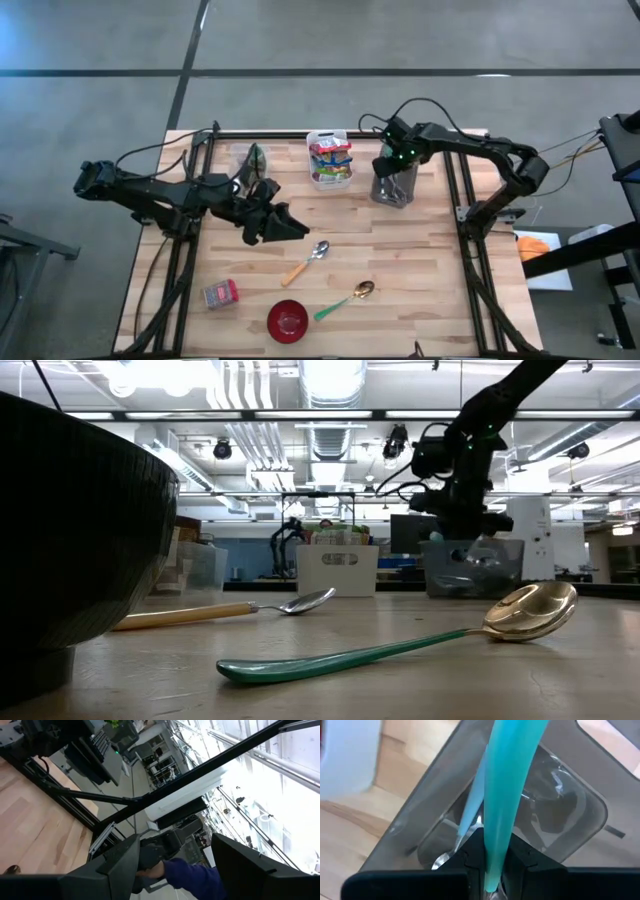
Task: Pick & Place Food Item
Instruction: Put the light green spoon into the black bin
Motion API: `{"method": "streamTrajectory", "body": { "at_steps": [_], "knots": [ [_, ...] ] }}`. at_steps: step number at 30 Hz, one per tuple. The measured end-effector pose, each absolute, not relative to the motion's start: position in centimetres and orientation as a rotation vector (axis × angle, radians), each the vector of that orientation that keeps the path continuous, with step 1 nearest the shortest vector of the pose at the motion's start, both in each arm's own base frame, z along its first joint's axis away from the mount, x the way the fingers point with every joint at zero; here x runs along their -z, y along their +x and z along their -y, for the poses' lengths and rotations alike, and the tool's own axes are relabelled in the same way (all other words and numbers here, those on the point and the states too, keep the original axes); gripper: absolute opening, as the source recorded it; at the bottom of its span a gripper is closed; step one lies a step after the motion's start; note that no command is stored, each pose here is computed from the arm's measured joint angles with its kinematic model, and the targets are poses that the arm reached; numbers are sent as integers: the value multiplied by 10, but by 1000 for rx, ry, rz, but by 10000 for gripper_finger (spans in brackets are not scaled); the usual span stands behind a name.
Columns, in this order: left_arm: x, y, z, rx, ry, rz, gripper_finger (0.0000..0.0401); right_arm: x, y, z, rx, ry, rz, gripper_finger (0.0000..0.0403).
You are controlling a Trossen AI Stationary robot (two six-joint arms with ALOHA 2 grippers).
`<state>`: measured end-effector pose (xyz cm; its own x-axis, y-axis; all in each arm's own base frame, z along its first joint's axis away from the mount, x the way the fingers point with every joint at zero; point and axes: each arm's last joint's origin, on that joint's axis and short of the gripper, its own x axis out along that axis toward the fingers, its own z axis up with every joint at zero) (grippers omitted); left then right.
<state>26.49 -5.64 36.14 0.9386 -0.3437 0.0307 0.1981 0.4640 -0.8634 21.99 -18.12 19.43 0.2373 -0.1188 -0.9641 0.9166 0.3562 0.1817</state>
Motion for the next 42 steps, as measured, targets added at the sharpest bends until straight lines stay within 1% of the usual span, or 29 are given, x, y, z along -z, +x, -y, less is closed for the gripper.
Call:
{"method": "streamTrajectory", "body": {
  "at_steps": [5,20,29,35,38,42],
  "knots": [
    [-361,265,56,334,-1040,-156,251,-188,217,178,873,941,-1106,30],
    [-361,265,56,333,-1063,-160,251,-186,219,180,833,883,-1092,32],
    [-361,265,56,334,-1063,-160,251,-177,214,176,842,897,-1129,107],
    [-361,265,56,330,-1083,-167,251,-177,215,175,775,904,-1133,153],
    [-357,265,56,303,-1120,-214,251,-177,215,174,749,918,-1132,182],
    [-344,264,54,214,-1168,-334,251,-177,215,173,717,923,-1135,216]
  ]
}}
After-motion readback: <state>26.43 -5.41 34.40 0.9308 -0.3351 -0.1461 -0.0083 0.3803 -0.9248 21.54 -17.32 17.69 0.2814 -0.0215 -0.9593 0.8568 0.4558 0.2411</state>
